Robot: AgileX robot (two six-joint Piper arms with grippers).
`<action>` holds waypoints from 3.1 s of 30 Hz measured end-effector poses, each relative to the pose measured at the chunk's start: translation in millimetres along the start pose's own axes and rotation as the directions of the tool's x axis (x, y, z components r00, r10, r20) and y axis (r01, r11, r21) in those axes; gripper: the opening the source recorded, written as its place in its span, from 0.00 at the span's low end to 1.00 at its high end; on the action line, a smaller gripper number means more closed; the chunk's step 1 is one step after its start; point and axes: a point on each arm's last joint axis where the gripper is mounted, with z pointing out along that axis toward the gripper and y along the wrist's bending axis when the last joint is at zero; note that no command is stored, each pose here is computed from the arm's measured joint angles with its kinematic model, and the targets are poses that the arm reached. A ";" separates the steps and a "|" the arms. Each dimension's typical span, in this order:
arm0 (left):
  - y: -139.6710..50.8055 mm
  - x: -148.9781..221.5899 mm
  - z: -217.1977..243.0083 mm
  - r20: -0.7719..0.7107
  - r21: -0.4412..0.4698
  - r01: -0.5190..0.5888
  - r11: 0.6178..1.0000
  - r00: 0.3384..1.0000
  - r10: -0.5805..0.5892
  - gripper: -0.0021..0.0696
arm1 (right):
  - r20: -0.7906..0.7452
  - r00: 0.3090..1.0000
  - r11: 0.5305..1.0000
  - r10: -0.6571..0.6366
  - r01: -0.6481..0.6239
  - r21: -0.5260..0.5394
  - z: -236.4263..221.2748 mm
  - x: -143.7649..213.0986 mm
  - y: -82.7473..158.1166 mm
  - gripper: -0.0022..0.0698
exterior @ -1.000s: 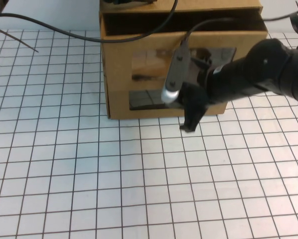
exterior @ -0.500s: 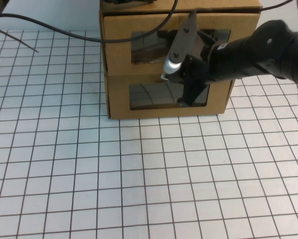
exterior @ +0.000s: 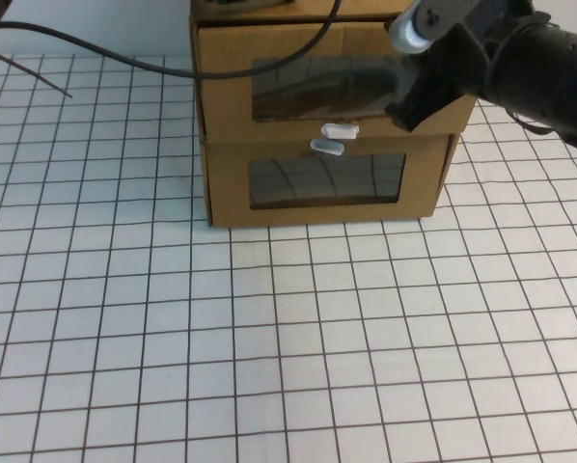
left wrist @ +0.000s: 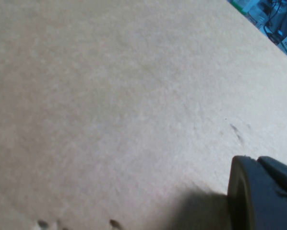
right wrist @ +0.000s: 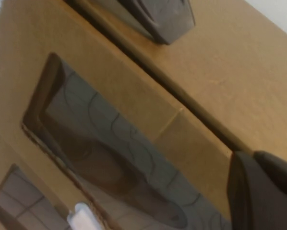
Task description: Close the shoe box
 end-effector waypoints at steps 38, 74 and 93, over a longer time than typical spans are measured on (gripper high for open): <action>-77.1 -29.5 -109.4 0.000 -0.201 -0.294 0.935 0.954 0.300 0.02 | 0.191 0.919 0.917 0.345 -0.373 0.143 -83.5 -52.0 -31.3 0.01; -259.3 53.0 -301.4 0.102 -0.444 -0.381 0.811 0.878 0.468 0.02 | 0.149 0.908 0.792 0.391 -0.415 0.447 -269.8 80.7 62.1 0.01; -230.3 300.5 -289.7 0.339 -0.612 -0.207 0.763 0.804 0.489 0.02 | 0.117 0.909 0.796 0.401 -0.409 0.447 -269.3 96.7 72.9 0.01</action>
